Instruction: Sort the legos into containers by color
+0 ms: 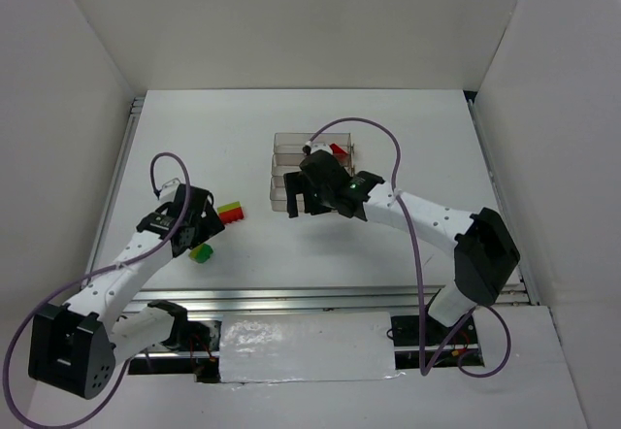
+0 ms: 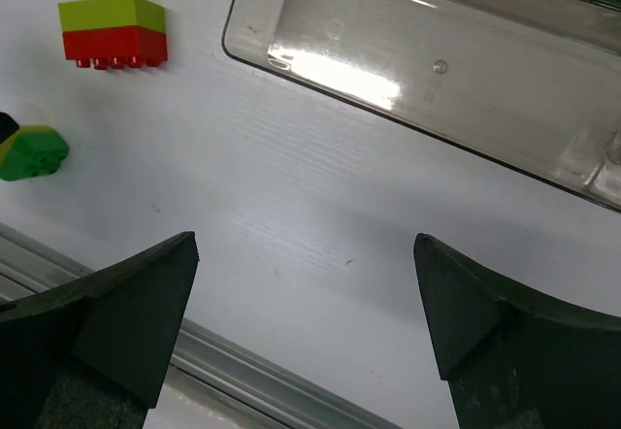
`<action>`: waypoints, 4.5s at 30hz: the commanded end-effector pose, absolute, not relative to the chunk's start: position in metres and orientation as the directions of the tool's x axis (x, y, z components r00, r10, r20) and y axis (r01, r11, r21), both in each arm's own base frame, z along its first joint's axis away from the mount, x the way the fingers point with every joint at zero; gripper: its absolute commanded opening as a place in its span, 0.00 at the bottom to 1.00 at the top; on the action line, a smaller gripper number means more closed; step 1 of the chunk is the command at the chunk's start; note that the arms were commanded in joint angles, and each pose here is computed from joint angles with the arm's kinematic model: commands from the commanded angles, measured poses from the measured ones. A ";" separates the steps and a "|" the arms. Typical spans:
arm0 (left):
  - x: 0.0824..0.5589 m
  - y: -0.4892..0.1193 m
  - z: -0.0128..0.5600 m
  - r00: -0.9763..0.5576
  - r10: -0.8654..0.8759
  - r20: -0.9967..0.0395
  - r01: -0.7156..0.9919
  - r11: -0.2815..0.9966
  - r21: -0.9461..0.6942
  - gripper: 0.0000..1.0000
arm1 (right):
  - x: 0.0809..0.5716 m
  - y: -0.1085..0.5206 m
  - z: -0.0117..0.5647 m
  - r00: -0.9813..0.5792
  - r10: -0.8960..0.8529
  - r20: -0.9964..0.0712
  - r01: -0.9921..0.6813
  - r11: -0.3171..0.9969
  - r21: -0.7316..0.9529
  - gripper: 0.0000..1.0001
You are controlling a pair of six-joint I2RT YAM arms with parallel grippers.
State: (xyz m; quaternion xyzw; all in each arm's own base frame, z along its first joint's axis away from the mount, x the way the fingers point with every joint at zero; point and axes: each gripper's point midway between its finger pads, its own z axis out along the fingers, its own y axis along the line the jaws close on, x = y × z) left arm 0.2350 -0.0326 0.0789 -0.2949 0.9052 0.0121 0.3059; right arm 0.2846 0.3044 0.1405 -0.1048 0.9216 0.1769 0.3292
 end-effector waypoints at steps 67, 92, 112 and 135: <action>0.222 -0.239 0.186 -0.465 -0.043 -0.885 0.576 0.744 -0.338 0.00 | 0.252 0.315 0.237 -0.775 0.292 -0.561 -0.308 0.601 0.738 0.97; 0.198 -0.285 0.234 -0.210 0.030 -0.977 0.785 0.600 -0.150 0.00 | 0.170 0.332 0.204 -0.876 0.019 -0.483 -0.422 0.456 0.784 0.50; 0.181 -0.254 0.265 -0.504 0.034 -0.863 0.614 0.717 -0.331 0.99 | 0.183 0.293 0.227 -0.663 0.034 -0.748 -0.713 0.278 0.644 0.00; 0.100 -0.314 0.285 -0.481 0.180 -0.858 0.874 0.171 -0.454 0.83 | 0.109 0.275 0.273 -0.364 -0.082 -0.928 -0.925 -0.084 0.370 0.00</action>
